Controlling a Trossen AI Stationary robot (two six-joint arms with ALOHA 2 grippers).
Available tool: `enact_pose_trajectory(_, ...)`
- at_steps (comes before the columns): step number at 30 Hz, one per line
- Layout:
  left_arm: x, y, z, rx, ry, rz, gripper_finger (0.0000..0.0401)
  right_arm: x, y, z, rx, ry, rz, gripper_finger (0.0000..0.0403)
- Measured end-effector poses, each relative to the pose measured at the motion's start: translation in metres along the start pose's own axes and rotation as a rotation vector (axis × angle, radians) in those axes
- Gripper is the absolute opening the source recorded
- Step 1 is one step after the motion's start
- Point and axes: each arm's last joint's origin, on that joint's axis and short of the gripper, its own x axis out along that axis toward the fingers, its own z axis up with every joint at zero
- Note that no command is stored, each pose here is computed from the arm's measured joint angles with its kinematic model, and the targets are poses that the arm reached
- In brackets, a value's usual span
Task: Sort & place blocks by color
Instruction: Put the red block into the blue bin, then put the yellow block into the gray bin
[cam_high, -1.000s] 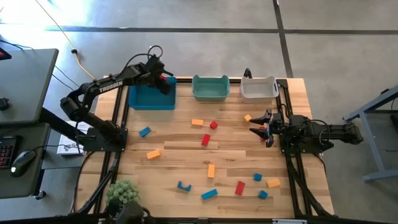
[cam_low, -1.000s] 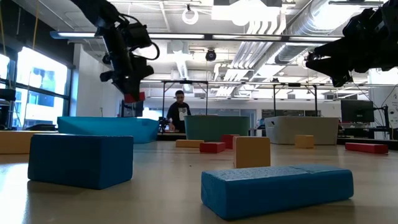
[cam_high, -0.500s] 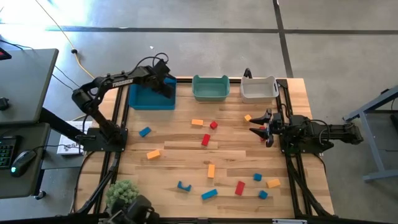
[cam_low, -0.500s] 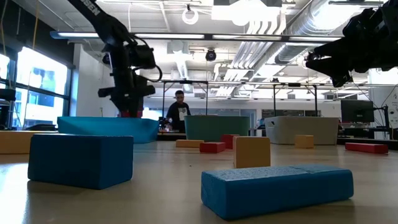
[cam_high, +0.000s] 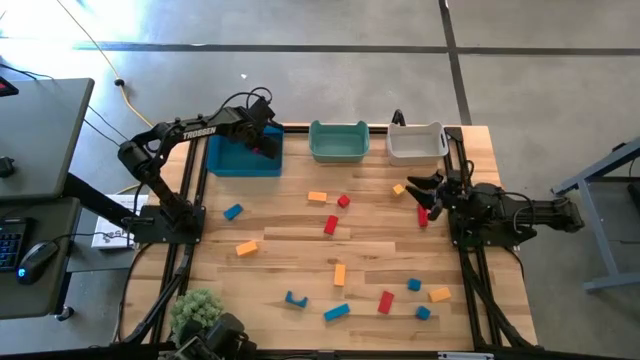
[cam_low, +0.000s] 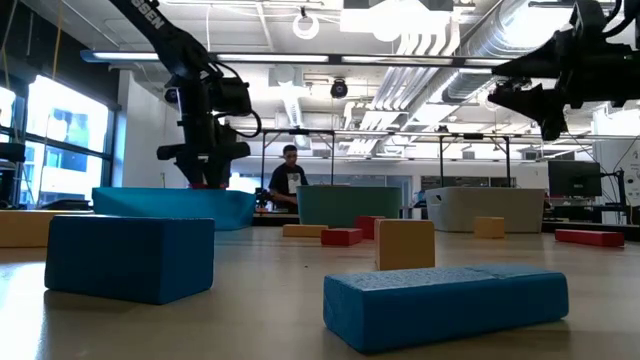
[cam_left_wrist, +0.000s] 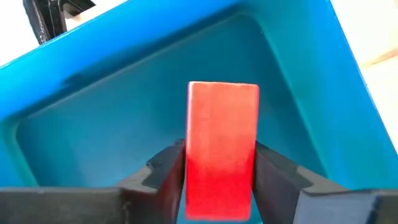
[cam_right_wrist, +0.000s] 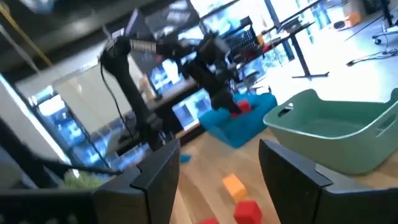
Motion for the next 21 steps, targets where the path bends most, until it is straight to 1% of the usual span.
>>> enact_pose_trajectory(6, 0.000, 0.000, -0.001, 0.001, 0.010, -0.013, 0.0165, 0.000, 0.003, 0.007, 0.052, -0.069, 0.026, 0.0207)
enact_pose_trajectory(10, 0.000, 0.000, -0.001, 0.003, 0.011, -0.013, 0.0166, -0.001, 0.003, 0.012, 0.158, -0.137, -0.002, 0.0207)
enact_pose_trajectory(13, -0.003, -0.001, 0.002, 0.005, 0.010, -0.026, 0.0166, -0.001, 0.004, 0.016, 0.194, -0.172, -0.025, 0.0207)
enact_pose_trajectory(17, -0.011, -0.003, 0.008, 0.064, -0.011, -0.089, 0.0164, -0.004, 0.011, 0.033, 0.182, -0.220, -0.033, 0.0207)
enact_pose_trajectory(21, -0.022, -0.006, 0.015, 0.110, -0.044, -0.139, 0.0164, -0.009, 0.017, 0.053, 0.105, -0.210, -0.118, 0.0207)
